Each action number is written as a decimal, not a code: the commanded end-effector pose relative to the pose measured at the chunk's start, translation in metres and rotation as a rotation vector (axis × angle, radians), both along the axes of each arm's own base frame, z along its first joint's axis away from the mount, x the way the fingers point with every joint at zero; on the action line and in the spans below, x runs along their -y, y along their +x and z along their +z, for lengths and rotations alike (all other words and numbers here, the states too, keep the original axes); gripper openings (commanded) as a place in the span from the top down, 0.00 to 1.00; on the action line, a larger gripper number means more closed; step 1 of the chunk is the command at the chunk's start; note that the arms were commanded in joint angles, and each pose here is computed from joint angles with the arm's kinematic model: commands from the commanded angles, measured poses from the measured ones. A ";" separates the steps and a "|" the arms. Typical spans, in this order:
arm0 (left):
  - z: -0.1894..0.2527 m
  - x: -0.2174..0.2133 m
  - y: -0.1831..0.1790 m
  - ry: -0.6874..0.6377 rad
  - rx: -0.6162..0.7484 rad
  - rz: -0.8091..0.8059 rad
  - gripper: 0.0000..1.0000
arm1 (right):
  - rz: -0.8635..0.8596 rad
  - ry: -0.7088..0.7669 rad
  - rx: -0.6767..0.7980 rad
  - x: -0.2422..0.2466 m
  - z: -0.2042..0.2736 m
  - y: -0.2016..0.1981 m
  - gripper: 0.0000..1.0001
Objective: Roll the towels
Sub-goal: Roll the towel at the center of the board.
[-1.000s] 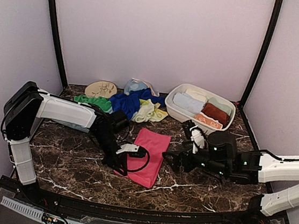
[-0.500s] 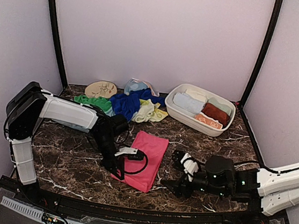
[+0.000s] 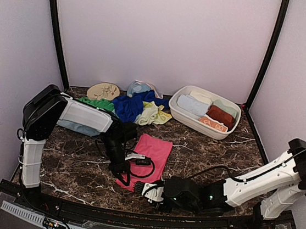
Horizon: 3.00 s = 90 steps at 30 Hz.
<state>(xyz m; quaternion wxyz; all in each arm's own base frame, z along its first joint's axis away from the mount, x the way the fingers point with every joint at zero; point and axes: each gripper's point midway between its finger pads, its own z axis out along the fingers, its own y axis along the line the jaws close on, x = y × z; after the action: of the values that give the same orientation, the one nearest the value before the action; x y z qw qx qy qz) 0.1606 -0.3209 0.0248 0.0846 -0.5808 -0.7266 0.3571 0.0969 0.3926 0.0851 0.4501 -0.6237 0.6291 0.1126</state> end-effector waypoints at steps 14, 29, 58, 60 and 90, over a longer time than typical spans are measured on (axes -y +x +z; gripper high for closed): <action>-0.021 -0.012 0.015 0.084 0.013 0.017 0.96 | -0.010 -0.079 0.016 -0.042 -0.046 0.020 0.73; 0.015 -0.022 0.037 -0.068 0.109 0.090 0.47 | -0.154 -0.017 -0.451 -0.014 -0.063 0.039 1.00; 0.031 -0.002 0.014 -0.163 0.770 -0.310 0.34 | -0.272 0.196 -1.413 -0.010 -0.052 0.062 1.00; 0.025 0.000 0.022 -0.149 0.806 -0.313 0.35 | -0.280 0.199 -1.422 -0.010 -0.052 0.063 1.00; 0.025 0.018 0.028 -0.170 0.902 -0.326 0.38 | -0.298 0.181 -1.480 -0.006 -0.059 0.064 1.00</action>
<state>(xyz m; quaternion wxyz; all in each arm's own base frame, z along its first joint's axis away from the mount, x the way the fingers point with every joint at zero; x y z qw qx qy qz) 0.1787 -0.3360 0.0463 -0.2061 -0.7896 -0.5634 0.1289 0.1618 0.4000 0.0326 -0.0135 -0.2624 0.8292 0.4933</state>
